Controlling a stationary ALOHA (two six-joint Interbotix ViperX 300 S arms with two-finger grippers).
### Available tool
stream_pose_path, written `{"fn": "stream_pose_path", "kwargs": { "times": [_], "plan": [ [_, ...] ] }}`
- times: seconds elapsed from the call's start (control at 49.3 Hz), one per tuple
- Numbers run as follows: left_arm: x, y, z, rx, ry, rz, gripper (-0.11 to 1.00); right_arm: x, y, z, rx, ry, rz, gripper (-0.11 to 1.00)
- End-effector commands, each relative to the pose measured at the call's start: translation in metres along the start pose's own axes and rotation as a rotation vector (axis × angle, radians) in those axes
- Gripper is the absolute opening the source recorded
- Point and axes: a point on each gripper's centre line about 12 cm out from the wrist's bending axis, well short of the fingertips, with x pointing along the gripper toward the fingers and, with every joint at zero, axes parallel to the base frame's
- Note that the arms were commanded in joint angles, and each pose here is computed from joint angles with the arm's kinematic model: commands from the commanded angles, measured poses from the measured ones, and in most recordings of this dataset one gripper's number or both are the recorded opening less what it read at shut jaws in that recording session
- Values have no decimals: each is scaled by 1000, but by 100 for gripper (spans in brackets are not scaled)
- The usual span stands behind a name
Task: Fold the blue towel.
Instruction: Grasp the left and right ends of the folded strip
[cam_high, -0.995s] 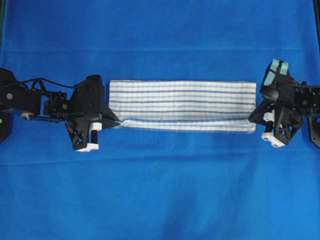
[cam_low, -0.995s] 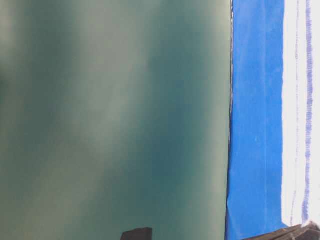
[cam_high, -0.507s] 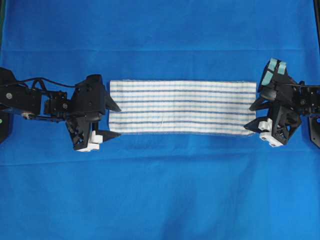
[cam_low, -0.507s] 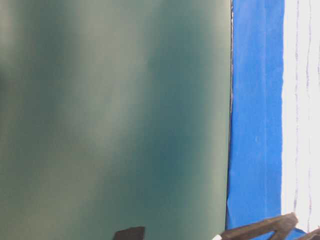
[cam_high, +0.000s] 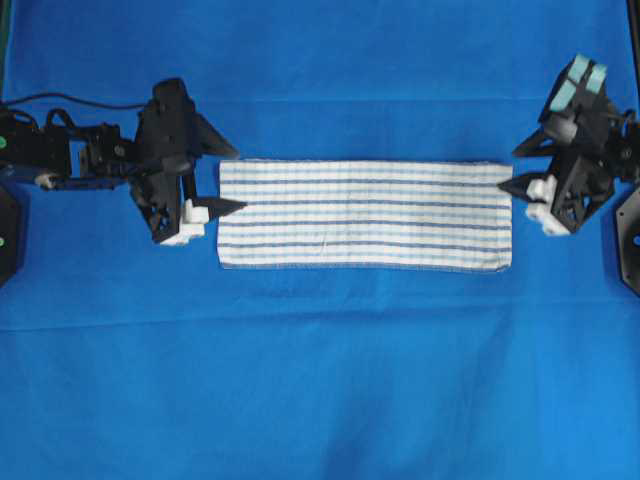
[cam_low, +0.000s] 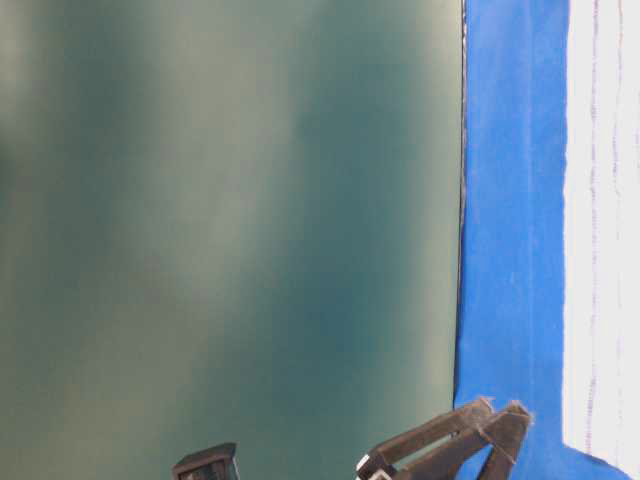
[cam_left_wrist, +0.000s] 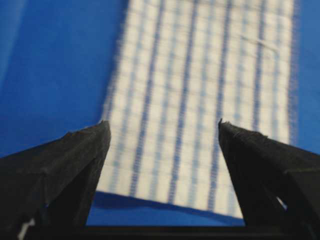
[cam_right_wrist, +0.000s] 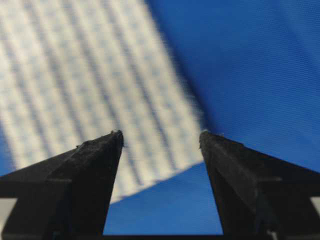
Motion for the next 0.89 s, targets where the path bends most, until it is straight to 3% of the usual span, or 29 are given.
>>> {"fn": "stream_pose_path", "kwargs": {
  "times": [0.0,0.203,0.609,0.873],
  "plan": [
    [-1,4,12,-5,-37,10,82,0,-4,5,0,-5,-17,66],
    [3,6,8,-10,-24,16,82,5,-6,3,-5,11,-27,66],
    [40,30,-26,-58,62,71,82,50,-16,-9,-11,93,-46,66],
    [46,36,-36,-71,106,82,79,60,-20,-8,-21,114,-57,66]
  ]
}}
